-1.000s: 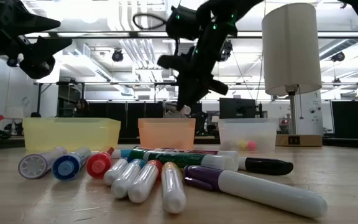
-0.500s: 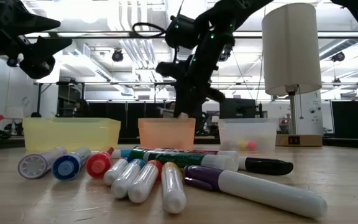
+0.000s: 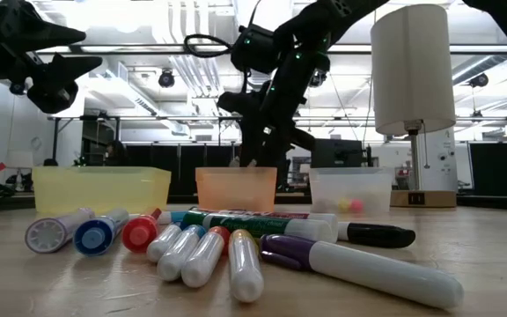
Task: Pick & Place Markers
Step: Put the dark red marker into the orange bin
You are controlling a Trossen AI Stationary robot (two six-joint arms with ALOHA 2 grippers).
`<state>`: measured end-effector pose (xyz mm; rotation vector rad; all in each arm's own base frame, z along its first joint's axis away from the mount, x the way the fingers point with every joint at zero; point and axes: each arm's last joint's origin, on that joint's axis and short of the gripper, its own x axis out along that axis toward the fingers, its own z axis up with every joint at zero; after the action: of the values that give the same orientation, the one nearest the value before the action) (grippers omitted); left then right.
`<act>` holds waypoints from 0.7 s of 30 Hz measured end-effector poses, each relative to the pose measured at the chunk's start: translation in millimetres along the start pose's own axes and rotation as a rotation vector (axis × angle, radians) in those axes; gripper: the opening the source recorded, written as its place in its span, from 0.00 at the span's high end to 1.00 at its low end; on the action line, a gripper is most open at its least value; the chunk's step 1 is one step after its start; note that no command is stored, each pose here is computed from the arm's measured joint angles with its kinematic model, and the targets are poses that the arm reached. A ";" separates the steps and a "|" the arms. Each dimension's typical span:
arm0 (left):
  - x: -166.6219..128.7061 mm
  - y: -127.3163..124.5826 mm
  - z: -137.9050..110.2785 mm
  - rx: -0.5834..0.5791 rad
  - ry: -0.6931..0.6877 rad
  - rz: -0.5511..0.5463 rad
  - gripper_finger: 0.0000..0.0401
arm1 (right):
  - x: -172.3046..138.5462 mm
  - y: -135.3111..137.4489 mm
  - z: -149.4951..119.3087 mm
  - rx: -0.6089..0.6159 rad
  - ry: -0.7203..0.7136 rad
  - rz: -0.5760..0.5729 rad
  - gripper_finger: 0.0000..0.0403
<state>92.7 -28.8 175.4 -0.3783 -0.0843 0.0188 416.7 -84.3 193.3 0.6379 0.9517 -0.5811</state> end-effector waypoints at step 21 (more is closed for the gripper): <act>2.5 -6.2 13.4 -0.103 -0.014 -0.011 0.55 | -61.6 82.7 -92.2 -0.407 -0.082 0.066 0.71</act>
<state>94.1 -29.6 190.3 -0.4806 -0.1010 0.0061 395.5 48.1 226.9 0.2778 0.9334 -0.3375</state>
